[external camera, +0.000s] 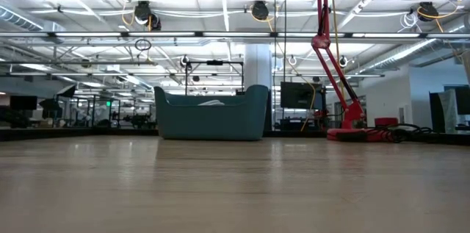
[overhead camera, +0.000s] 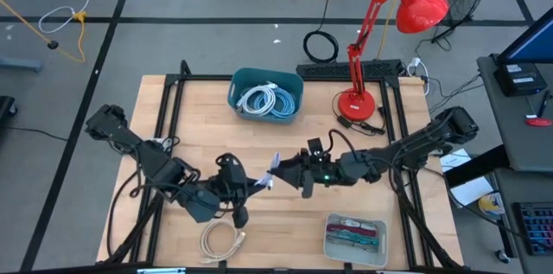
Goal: Sort cables into bins
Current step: Put the purple charger cable into the gray bin
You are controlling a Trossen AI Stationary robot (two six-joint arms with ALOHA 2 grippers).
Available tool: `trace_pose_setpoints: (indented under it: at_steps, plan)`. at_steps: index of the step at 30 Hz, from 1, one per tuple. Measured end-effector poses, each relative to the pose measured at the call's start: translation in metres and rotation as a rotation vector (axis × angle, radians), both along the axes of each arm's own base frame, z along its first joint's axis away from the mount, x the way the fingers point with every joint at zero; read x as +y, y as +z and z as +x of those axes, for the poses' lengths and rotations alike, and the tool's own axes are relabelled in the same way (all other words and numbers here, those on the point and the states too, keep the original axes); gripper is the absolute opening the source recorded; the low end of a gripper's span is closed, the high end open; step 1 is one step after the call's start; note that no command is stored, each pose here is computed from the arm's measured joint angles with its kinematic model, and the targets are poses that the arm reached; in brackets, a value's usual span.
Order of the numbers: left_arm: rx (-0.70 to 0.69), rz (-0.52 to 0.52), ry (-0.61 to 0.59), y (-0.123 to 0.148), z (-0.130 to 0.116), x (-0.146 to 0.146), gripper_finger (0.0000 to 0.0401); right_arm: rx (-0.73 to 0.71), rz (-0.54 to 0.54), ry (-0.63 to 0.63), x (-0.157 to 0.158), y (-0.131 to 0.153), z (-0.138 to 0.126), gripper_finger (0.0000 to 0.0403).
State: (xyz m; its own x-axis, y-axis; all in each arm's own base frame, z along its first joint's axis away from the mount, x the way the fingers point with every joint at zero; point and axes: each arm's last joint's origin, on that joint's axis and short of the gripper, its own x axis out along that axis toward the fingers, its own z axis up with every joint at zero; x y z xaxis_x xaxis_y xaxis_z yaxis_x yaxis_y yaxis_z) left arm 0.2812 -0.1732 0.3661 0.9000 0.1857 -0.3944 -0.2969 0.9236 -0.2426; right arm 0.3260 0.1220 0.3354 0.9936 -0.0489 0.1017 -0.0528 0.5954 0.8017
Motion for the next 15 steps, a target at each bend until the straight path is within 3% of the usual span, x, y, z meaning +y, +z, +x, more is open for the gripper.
trace_pose_setpoints:
  at_steps: [9,12,15]
  plan:
    - [0.008,0.010,-0.004,-0.0002,0.0022,0.0034,0.0013,0.011,-0.020,-0.001,0.0002,-0.0011,0.0001,0.0052]
    - [0.028,0.005,-0.075,-0.0005,0.0024,0.0014,0.0045,0.020,-0.045,0.022,0.0011,-0.0019,0.0001,0.0016]
    - [0.057,-0.058,-0.166,-0.0014,0.0018,-0.0024,0.0090,0.020,-0.052,0.029,0.0014,-0.0021,0.0000,0.0016]
